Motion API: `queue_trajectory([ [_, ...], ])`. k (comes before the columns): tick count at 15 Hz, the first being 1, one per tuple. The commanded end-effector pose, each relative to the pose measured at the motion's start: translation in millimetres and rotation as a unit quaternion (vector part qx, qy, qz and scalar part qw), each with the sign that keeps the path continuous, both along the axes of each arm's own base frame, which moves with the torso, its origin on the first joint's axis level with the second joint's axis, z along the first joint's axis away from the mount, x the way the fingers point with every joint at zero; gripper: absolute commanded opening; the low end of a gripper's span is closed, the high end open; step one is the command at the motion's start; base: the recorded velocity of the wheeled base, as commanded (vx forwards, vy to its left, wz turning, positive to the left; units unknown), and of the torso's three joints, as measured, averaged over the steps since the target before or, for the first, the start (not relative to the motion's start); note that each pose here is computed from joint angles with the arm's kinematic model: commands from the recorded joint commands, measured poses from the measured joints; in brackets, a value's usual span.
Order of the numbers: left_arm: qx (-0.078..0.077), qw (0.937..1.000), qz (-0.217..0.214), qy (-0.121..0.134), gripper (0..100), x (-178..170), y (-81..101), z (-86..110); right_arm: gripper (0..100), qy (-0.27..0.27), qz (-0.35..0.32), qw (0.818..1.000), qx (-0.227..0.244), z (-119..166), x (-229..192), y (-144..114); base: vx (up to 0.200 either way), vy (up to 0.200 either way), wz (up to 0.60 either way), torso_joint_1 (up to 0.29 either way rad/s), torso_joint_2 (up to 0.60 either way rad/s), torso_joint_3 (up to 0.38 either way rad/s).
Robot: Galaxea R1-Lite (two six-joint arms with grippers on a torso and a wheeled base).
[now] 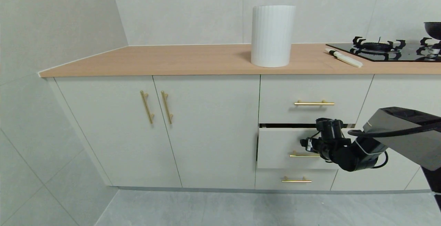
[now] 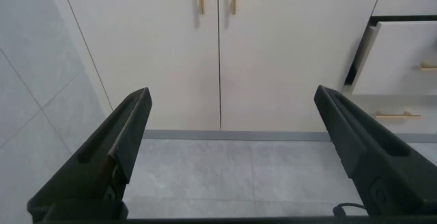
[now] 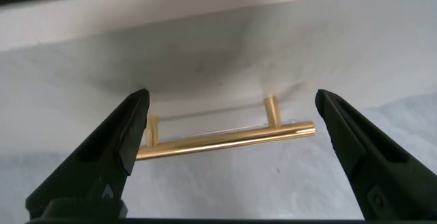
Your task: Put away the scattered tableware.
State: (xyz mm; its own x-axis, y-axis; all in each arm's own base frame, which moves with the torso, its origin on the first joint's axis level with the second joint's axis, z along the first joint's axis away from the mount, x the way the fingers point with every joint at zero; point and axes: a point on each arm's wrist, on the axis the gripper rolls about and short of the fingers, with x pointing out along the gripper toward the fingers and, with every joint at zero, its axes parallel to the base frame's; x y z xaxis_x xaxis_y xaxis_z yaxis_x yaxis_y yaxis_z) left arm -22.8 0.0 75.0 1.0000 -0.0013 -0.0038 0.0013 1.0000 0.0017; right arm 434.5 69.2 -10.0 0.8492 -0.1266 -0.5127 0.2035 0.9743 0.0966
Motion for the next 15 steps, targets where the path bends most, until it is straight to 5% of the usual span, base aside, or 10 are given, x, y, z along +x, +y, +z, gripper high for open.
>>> queue_trajectory([
  [1, 0.0, 1.0, 0.0, 0.0, 100, 0.0, 0.0, 0.0, 100, -0.005, -0.007, 1.0, 0.007, -3.1, 6.3, -2.3, 0.0, 0.0, 0.0, 0.0, 0.0, 0.0],
  [15, 0.0, 1.0, 0.0, 0.0, 100, 0.0, 0.0, 0.0, 100, -0.042, -0.039, 0.997, 0.047, -2.1, 29.7, -11.5, 0.0, 0.0, 0.0, 0.0, 0.0, 0.0],
])
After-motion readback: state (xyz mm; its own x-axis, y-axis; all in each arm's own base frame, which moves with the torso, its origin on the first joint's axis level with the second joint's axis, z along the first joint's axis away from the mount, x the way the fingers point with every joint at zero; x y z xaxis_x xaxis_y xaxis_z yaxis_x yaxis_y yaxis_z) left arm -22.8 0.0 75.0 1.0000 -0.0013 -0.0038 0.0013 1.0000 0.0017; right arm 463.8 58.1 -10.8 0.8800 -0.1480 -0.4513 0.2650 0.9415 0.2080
